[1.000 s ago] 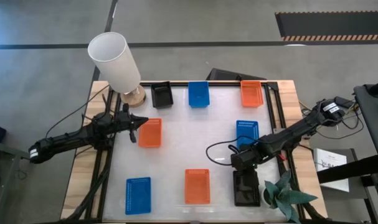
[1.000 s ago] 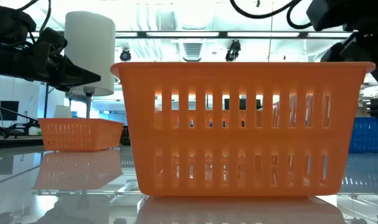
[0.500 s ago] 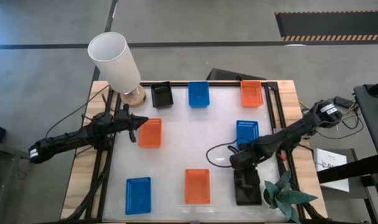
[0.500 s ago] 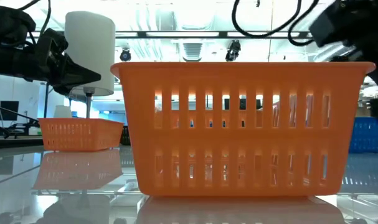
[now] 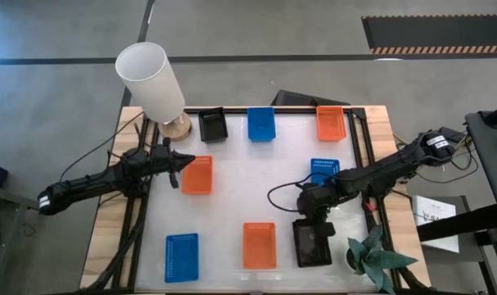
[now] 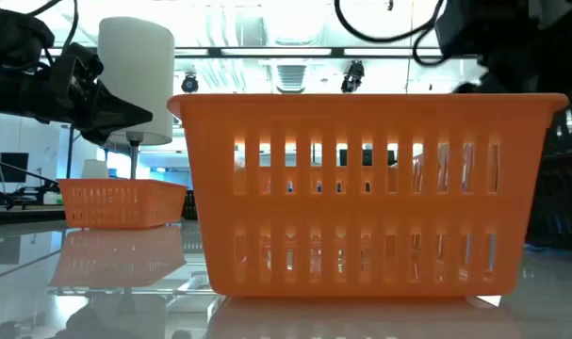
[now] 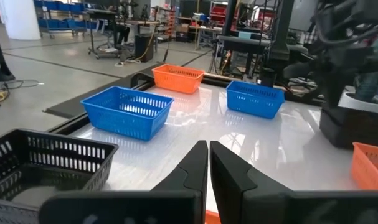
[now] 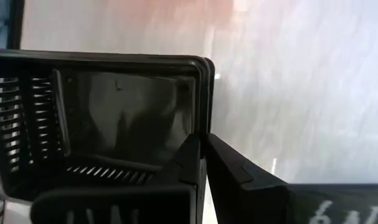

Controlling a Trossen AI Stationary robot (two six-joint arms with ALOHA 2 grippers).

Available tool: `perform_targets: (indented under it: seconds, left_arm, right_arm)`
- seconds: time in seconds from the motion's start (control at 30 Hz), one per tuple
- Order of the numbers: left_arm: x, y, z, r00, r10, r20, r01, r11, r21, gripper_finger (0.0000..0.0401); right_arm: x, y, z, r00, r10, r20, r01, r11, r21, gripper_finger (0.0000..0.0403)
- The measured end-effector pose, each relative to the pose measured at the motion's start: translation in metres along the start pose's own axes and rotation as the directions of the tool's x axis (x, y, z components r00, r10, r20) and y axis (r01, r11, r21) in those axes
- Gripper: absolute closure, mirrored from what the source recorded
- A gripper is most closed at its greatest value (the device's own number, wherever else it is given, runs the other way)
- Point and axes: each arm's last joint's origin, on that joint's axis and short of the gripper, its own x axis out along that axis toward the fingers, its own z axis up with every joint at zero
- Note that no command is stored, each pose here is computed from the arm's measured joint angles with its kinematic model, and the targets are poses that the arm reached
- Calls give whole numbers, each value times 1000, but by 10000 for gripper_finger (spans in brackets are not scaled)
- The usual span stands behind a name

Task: Stack baskets by color
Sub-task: Stack the middle black bin on top of the bottom right black bin

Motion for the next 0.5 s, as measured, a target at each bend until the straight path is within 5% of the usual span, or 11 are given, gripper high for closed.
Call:
perform_targets:
  seconds: [0.33,0.5]
  left_arm:
    - [3,1,-5,998,5,-58,-5,1000,-1,399]
    - [5,1,-8,995,9,-95,-9,1000,-4,399]
  right_arm:
    - [6,-2,-9,998,24,-54,-16,990,143,392]
    - [6,-1,-12,997,21,-79,-7,986,169,360]
